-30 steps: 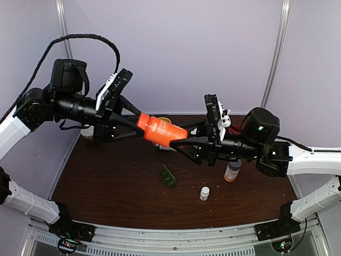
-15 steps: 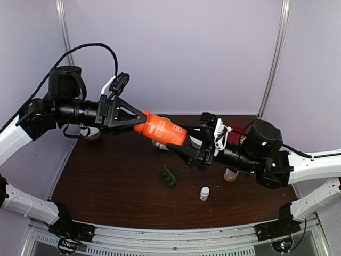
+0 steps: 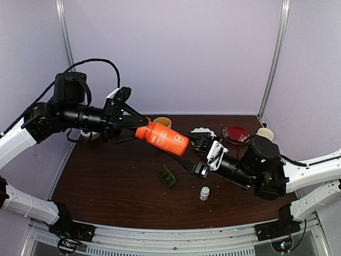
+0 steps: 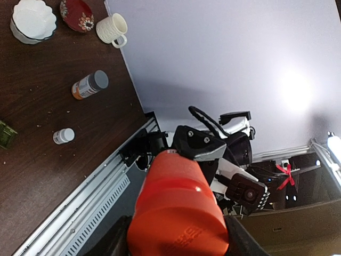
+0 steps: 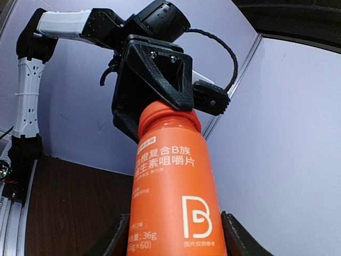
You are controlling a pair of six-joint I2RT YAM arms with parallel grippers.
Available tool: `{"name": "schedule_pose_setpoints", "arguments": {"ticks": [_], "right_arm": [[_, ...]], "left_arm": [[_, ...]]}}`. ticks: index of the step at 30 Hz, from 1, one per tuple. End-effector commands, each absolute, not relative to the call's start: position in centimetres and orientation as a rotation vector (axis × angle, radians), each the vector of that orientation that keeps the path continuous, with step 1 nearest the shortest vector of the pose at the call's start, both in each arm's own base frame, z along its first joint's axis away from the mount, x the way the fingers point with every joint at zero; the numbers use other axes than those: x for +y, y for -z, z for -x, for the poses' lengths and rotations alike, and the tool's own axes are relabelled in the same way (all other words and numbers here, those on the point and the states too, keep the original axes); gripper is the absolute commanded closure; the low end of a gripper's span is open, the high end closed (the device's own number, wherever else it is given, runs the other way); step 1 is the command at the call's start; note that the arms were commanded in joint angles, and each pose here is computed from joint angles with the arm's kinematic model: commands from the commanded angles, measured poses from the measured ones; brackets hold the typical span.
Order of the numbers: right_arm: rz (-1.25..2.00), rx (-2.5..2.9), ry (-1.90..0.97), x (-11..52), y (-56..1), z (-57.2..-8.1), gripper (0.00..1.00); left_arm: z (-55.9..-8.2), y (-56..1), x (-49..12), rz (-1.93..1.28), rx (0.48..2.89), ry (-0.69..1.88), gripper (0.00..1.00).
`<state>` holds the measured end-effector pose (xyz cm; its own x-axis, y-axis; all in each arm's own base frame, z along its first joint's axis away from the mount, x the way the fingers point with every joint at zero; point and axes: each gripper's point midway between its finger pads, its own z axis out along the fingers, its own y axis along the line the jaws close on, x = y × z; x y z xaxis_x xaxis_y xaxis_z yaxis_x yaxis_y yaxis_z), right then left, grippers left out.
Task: Sort the pills into containers
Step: Unscrew the lid of the pill bottle from the pill bottle, then place the lid of the pill bottle at the center of the board.
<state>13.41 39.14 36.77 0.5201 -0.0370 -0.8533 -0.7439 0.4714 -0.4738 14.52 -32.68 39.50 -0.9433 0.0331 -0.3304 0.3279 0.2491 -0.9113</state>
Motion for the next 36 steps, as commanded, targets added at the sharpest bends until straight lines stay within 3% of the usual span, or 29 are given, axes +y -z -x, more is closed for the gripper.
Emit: {"name": "schedule_pose_setpoints", "arguments": {"ticks": [1,10,13,19,25,36], "right_arm": [[0.903,1.04,-0.377,36.8,-35.7,-16.3,1.0],[0.887,1.093,-0.427,36.9,-34.6,-16.4,1.0],[0.846,1.096,-0.509,36.5,-35.2,-15.9,1.0],[0.771,1.128,-0.739,35.7,-36.3,-15.0,1.0],[0.756,1.126,-1.01,35.4,-36.6,-14.0,1.0],[0.629,1.243,-1.071,34.2,-35.2,-15.4,1.0]], "left_arm": [[-14.8,-44.1,-30.1,-0.302,2.088,1.82,1.0],[-15.8,-43.6,-30.1,-0.325,2.075,1.735,1.0],[-16.9,-41.9,-28.9,-0.34,2.116,1.533,1.0],[-21.2,-33.7,-25.0,-0.341,2.272,0.922,1.0],[-23.9,-24.9,-23.2,-0.369,2.411,0.55,1.0],[-24.9,-12.7,-22.7,-0.363,2.559,0.358,1.0]]}}
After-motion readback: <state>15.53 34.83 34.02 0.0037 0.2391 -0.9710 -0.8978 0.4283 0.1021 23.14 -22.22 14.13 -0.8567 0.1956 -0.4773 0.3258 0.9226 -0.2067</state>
